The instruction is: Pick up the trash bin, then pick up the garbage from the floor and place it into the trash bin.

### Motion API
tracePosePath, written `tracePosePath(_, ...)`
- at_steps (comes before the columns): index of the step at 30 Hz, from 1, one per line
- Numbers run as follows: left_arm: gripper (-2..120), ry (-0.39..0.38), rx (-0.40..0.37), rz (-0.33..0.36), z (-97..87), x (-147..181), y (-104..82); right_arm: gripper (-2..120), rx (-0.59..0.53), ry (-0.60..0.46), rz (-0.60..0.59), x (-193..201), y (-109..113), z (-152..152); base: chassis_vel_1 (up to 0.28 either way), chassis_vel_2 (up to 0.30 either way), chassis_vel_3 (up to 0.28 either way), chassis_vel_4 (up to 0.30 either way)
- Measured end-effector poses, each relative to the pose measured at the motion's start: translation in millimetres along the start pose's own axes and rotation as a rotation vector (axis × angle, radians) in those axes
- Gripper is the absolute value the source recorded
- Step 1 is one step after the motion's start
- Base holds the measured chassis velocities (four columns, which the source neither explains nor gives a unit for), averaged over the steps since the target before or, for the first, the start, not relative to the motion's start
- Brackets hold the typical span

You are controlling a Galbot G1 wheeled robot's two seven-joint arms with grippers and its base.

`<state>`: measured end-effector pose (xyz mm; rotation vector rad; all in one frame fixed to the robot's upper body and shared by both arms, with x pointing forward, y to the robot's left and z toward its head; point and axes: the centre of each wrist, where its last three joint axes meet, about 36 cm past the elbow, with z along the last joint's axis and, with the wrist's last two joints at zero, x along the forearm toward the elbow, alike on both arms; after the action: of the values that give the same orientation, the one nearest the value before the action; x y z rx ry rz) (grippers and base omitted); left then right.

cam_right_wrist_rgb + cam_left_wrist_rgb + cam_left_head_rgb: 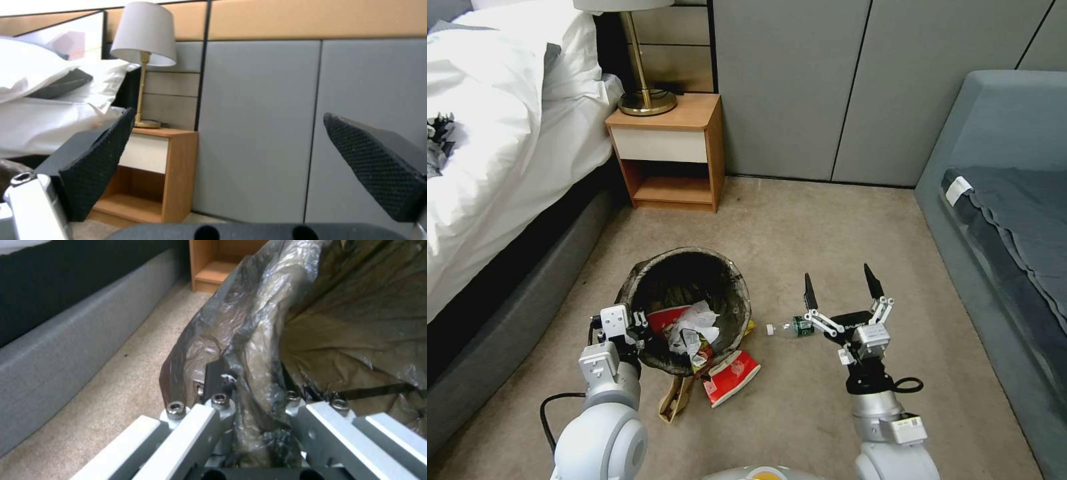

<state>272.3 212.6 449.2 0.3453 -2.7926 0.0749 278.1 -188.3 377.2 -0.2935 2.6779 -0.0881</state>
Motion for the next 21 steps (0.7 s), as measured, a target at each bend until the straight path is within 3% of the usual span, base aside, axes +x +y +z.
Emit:
tracePosePath(6, 2, 0.000, -0.001, -0.001, 0.0, 0, 0.1, 100, 0.058, 0.019, -0.084, -19, -31, 4, 0.000, 0.000, 0.000, 0.000)
tracePosePath(8, 2, -0.001, -0.001, 0.000, -0.1, 0, -0.2, 100, 0.082, 0.044, -0.159, -31, -50, 9, 0.000, 0.000, 0.000, 0.000)
tracePosePath(9, 2, -0.002, -0.001, 0.000, -0.3, 0, -0.3, 100, 0.114, 0.073, -0.241, -42, -73, 20, 0.000, 0.000, 0.000, 0.000)
tracePosePath(10, 2, -0.002, -0.001, 0.000, -0.3, 0, -0.3, 100, 0.114, 0.073, -0.241, -42, -73, 20, 0.000, 0.000, 0.000, 0.000)
tracePosePath(12, 2, 0.000, -0.003, -0.002, 0.5, -1, 0.2, 100, 0.189, 0.131, -0.409, -72, -119, 41, 0.000, 0.000, 0.000, 0.000)
tracePosePath(17, 2, 0.003, -0.006, -0.009, 1.6, -2, 1.6, 100, 0.230, 0.185, -0.539, -108, -151, 62, 0.000, 0.000, 0.000, 0.000)
tracePosePath(21, 2, 0.010, -0.007, -0.019, 3.6, -5, 2.2, 100, 0.245, 0.297, -0.739, -139, -179, 104, 0.000, 0.000, 0.000, 0.000)
